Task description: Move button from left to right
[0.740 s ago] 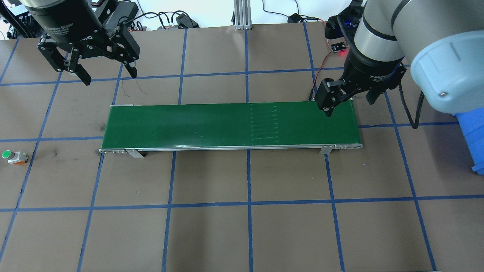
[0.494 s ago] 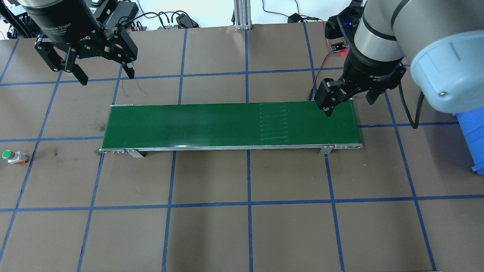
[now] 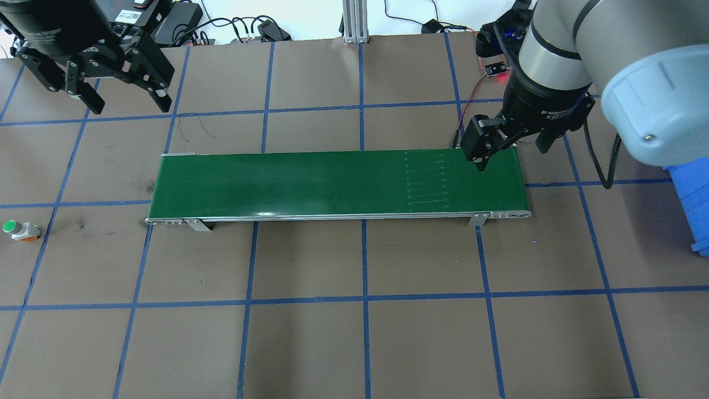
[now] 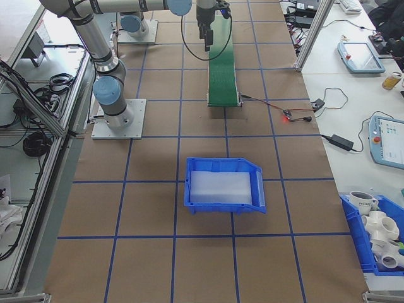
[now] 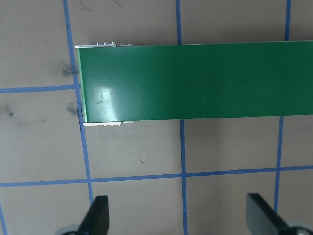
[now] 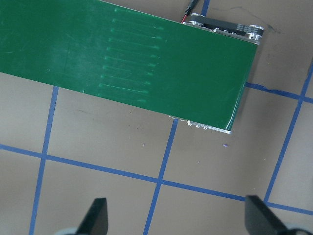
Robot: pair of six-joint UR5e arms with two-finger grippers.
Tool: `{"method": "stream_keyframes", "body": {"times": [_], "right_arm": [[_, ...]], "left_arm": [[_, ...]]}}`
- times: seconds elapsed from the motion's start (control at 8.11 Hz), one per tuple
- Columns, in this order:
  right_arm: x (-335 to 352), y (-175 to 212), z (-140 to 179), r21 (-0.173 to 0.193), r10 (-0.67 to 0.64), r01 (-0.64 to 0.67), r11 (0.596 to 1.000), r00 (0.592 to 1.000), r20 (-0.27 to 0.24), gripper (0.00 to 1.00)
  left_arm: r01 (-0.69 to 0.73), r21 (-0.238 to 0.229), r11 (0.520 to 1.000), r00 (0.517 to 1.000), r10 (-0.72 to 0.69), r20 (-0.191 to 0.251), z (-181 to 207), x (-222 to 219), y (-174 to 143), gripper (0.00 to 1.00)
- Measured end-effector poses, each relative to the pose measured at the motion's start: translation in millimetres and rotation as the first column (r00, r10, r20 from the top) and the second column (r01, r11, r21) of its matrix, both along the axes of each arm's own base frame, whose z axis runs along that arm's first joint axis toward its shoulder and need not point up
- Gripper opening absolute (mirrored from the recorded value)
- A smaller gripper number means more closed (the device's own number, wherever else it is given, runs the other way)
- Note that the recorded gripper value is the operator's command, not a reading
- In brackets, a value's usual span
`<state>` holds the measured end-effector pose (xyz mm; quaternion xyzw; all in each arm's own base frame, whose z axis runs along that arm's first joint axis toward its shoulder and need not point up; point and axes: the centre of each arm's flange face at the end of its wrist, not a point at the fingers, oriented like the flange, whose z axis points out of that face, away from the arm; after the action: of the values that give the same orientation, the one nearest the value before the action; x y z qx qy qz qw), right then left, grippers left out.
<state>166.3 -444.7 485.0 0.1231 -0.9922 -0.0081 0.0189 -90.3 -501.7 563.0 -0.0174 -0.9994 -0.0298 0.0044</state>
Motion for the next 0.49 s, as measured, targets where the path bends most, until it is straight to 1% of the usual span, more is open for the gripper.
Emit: {"method": "stream_keyframes", "body": {"times": [0.25, 0.37, 0.49], "right_arm": [[0.0, 0.0, 0.0, 0.0, 0.0, 0.0, 1.0, 1.0, 0.0, 1.0], [0.0, 0.0, 0.0, 0.0, 0.0, 0.0, 1.0, 1.0, 0.0, 1.0], [0.0, 0.0, 0.0, 0.0, 0.0, 0.0, 1.0, 1.0, 0.0, 1.0]], "left_arm": [[-0.008, -0.016, 1.0, 1.0, 0.008, 0.004, 7.3, 47.0, 2.1, 1.0], [0.034, -0.019, 0.999, 0.999, -0.034, -0.003, 7.4, 81.2, 1.5, 1.0], [0.076, -0.018, 0.997, 0.997, -0.077, -0.014, 5.3, 127.9, 2.0, 1.0]]}}
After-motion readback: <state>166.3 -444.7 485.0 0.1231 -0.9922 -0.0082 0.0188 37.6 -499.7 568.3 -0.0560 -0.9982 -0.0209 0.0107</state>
